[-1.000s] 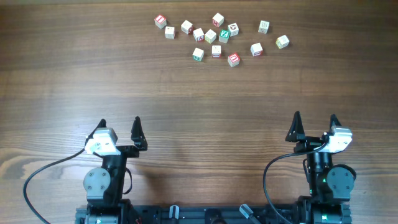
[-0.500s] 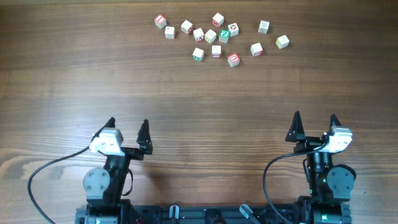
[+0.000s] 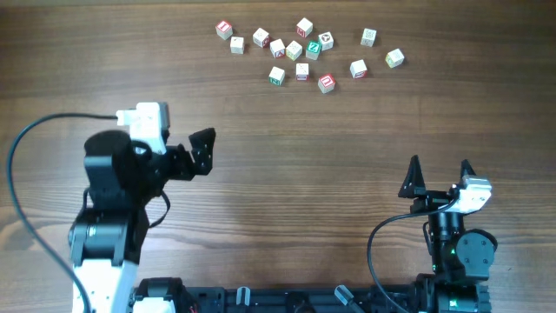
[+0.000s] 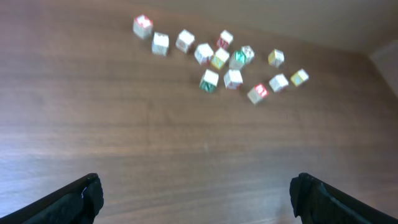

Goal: Form a tower
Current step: 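Reach the left gripper into the block cluster and grasp a wooden block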

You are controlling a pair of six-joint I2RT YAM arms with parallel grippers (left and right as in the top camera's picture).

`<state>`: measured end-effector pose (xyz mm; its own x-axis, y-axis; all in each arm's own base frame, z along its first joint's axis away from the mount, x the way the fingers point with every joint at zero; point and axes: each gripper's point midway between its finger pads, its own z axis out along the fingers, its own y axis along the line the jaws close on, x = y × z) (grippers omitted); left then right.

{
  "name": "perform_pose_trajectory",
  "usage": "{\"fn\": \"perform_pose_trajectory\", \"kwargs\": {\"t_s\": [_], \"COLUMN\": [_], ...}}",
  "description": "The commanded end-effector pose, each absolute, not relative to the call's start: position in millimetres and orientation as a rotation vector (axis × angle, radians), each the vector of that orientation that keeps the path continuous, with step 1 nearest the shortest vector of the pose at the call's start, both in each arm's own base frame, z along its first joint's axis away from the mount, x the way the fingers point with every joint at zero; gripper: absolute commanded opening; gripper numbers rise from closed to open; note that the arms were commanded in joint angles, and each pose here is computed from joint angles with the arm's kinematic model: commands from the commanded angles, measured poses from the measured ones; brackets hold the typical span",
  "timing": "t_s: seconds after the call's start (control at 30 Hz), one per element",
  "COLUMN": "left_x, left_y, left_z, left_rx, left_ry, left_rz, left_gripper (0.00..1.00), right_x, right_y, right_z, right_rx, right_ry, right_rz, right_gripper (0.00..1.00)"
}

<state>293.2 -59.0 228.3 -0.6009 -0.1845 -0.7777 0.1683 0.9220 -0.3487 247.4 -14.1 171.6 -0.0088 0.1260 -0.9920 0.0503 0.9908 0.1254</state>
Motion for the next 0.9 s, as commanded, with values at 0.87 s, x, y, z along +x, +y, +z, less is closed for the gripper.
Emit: {"fn": "perform_pose_trajectory", "kwargs": {"t_s": [0.87], "left_x": [462], "left_y": [-61], "left_z": [300], "left_rx": [-0.054], "left_ry": [2.227], "left_rz": [-0.341], "left_gripper": [0.99], "right_x": [247], "right_y": [-12], "right_z": [173], "right_rx": [0.113], "right_ry": [1.576], "right_rz": [0.056], "right_gripper": [1.00]}}
